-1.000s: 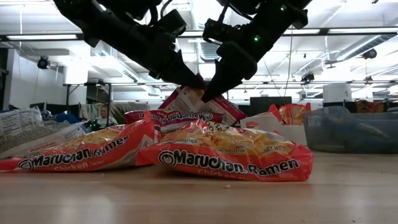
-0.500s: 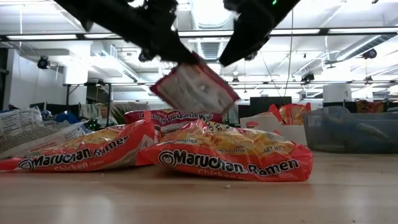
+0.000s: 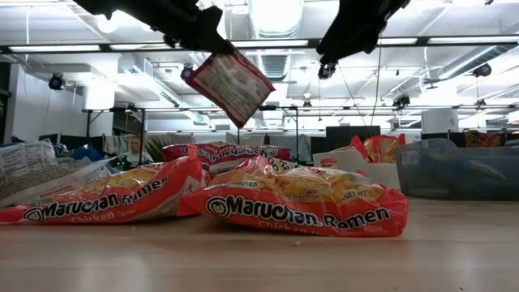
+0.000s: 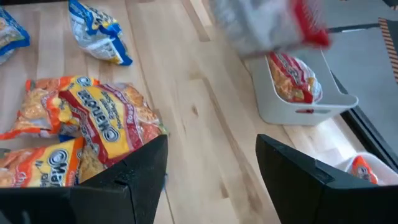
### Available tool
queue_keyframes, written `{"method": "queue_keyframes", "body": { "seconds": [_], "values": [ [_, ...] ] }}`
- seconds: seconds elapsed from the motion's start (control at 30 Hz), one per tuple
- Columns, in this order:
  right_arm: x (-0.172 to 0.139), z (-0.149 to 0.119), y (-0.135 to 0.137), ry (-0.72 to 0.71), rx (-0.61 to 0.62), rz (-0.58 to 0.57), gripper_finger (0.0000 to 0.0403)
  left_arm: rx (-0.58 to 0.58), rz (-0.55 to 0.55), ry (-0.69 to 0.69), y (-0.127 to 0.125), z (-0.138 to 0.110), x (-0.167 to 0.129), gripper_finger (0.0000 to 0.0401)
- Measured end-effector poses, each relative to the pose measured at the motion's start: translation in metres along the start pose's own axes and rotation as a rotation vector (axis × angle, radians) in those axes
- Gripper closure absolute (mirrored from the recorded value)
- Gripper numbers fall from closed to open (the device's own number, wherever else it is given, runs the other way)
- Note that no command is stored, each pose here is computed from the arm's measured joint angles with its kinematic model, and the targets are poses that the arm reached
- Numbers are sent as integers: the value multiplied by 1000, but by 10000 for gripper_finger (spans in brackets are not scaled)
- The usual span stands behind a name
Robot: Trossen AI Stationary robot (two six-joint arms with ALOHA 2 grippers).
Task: Sort Maruchan noodles
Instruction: Put the red noodle pack into the gray bin
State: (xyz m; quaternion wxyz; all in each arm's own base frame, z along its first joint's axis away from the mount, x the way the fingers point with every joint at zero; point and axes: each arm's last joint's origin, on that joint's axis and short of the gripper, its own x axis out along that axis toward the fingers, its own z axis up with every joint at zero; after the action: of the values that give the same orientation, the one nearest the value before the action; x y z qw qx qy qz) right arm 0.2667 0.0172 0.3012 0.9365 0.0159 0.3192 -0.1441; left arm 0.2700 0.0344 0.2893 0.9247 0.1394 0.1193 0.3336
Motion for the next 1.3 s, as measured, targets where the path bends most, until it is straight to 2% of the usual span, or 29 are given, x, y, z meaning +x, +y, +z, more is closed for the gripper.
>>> {"method": "queue_keyframes", "body": {
  "seconds": [0.2,0.47,0.67,0.83,1.0,1.3],
  "values": [
    [5,-11,0,29,8,-6,170,33,138,27,39,7,18,401],
    [10,-20,0,59,21,-13,170,47,150,207,67,8,56,401],
    [11,-23,0,69,17,-15,170,60,161,397,70,4,86,401],
    [12,-24,0,72,17,-15,170,137,204,544,68,1,106,401],
    [12,-24,0,72,17,-15,170,184,179,628,62,0,125,401],
    [13,-28,0,85,49,-17,170,228,165,745,57,-18,149,401]
  ]
}}
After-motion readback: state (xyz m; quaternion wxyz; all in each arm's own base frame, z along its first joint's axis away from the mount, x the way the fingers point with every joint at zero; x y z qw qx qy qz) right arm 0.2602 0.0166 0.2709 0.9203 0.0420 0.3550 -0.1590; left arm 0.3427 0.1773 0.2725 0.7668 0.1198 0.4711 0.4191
